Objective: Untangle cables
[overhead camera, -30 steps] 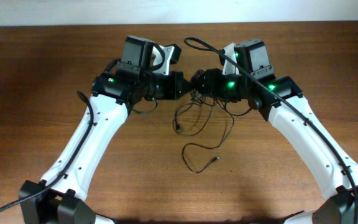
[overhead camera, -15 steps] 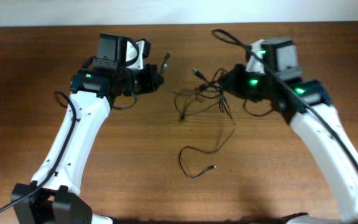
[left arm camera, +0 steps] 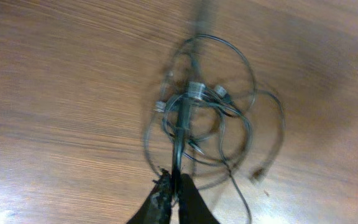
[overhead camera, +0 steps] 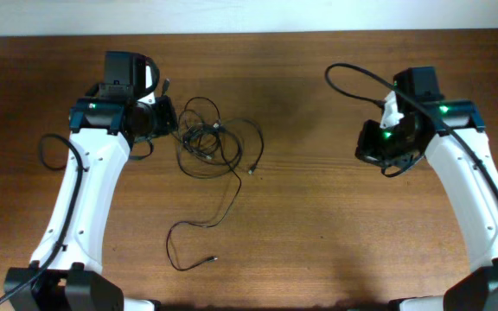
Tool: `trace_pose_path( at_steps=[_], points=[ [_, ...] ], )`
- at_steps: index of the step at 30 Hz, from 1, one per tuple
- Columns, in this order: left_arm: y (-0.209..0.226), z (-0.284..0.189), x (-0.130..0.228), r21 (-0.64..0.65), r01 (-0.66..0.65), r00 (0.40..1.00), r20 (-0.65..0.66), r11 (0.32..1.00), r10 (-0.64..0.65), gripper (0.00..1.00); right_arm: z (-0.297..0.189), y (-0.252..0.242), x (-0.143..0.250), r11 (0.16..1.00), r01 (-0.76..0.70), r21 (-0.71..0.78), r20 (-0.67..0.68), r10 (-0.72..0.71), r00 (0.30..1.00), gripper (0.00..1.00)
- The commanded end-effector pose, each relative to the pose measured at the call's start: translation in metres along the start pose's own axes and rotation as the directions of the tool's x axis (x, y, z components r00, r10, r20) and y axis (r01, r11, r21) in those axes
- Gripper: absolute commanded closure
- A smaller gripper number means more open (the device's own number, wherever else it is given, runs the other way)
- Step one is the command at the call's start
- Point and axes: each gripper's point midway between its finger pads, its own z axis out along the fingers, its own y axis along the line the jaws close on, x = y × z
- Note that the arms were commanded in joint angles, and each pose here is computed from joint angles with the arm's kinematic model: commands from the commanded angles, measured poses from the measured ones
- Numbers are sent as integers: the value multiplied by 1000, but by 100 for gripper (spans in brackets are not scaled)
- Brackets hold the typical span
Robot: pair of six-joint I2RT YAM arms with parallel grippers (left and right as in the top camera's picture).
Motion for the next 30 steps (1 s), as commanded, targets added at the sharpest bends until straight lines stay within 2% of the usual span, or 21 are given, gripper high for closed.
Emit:
trace_pose_path(
  at_steps=[1,2,3,4,5,6,8,10,13,17,21,23,24,28,30],
  points=[
    [-41,-5,12,248,-150,986,-34,957,163,83,-2,17,-1,996,73,-42,24,-72,997,95],
    [-55,-8,17,321,-222,970,-24,921,242,72,-2,16,-2,997,72,-42,26,-71,997,91],
    [-66,-11,23,365,-283,951,-11,887,308,65,-2,17,-2,996,73,-42,28,-72,997,88],
    [-84,-12,35,394,-363,919,0,845,395,50,-2,16,-3,996,74,-40,33,-73,997,81],
    [-103,-12,48,411,-440,878,11,798,478,43,-2,16,-3,997,73,-40,32,-72,997,79],
    [-109,-5,54,367,-489,851,4,791,524,45,-2,16,-3,997,73,-40,31,-72,997,77],
    [-97,14,44,245,-486,863,-16,839,505,48,-2,16,-3,997,73,-40,31,-72,997,76],
    [-88,44,33,172,-486,867,-29,857,497,50,-2,16,-3,997,73,-40,31,-72,997,75],
    [-80,99,37,156,-480,862,-98,863,497,58,-2,16,-3,997,73,-39,31,-72,997,75],
    [-50,154,39,152,-489,846,-156,859,509,60,-2,15,-3,997,73,-33,33,-72,997,75],
    [-37,203,55,193,-501,821,-202,844,534,62,-2,15,-3,997,73,-33,33,-72,997,75],
    [-36,208,59,195,-498,819,-213,845,533,64,-2,15,-3,997,73,-33,33,-72,997,74],
    [-36,208,59,195,-498,819,-213,845,532,68,-2,15,-3,997,73,-33,34,-72,997,75],
    [-42,205,59,225,-488,822,-206,843,531,96,-2,15,-3,997,73,-33,33,-72,997,74],
    [-50,186,42,226,-456,841,-208,861,499,100,-2,15,-3,997,73,-33,33,-72,997,74]
  ],
)
